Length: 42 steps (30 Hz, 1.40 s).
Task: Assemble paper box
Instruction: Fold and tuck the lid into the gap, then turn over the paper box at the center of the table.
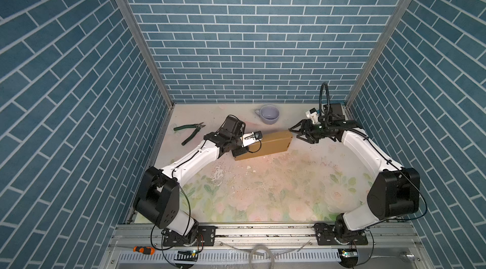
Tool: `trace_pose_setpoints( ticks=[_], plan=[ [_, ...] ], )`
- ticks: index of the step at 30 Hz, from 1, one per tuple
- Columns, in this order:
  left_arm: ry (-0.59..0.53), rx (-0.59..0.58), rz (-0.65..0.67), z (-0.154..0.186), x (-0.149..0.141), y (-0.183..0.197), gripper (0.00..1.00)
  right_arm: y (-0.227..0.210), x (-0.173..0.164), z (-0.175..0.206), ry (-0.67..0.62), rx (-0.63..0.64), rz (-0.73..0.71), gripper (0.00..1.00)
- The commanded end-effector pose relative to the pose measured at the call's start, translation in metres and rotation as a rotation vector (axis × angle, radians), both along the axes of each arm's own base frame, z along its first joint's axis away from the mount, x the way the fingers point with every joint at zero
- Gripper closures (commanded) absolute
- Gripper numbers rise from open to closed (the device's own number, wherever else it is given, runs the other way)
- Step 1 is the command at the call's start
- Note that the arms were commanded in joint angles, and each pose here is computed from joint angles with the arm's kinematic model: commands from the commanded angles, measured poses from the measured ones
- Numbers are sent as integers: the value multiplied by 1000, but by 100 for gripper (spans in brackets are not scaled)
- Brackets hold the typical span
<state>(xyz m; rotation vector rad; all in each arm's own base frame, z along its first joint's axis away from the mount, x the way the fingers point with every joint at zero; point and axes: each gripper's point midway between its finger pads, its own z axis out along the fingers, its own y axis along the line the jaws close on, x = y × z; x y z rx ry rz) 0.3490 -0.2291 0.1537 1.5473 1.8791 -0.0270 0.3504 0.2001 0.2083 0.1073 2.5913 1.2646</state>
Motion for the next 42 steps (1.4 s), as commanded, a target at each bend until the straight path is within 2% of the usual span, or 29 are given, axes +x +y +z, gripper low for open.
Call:
trace_pose_setpoints(
  ticks=[1, 8, 11, 13, 19, 22, 24, 26, 29, 30, 34, 35, 36, 37, 39, 42],
  plan=[
    [66, 49, -7, -20, -7, 5, 53, 10, -8, 5, -40, -23, 120, 43],
    [66, 43, -8, -20, -3, 1, 51, 9, 6, -24, 2, -111, 130, 60],
    [69, 37, -5, -21, 0, -1, 41, 4, 8, -43, 36, -178, 141, 67],
    [61, 30, 3, -19, 4, -3, 33, 2, 9, -51, 56, -207, 137, 68],
    [25, 1, 23, -1, 12, -6, 16, 3, 15, -49, 72, -200, 117, 69],
    [36, -92, 71, 30, 9, -4, 5, 3, 14, -49, 87, -198, 115, 70],
    [52, -245, 118, 66, 5, -2, 3, 3, 14, -53, 97, -202, 112, 70],
    [49, -426, 193, 102, 5, 10, 3, 2, 15, -57, 109, -205, 109, 70],
    [107, -630, 406, 125, 6, 36, 14, 3, 17, -59, 116, -195, 101, 71],
    [161, -665, 465, 125, 2, 42, 20, 3, 17, -59, 118, -195, 97, 71],
    [420, -747, 794, 97, -3, 66, 66, 4, 18, -59, 122, -191, 92, 72],
    [466, -758, 856, 89, -5, 69, 69, 4, 18, -59, 124, -189, 93, 72],
    [506, -772, 911, 82, -8, 71, 65, 5, 18, -58, 125, -184, 91, 72],
    [529, -797, 968, 75, -9, 74, 57, 5, 18, -59, 127, -181, 90, 72],
    [559, -841, 1027, 66, -10, 75, 52, 6, 19, -60, 129, -179, 89, 72],
    [578, -823, 1088, 50, -10, 80, 42, 6, 19, -62, 133, -176, 87, 73]
  ],
)
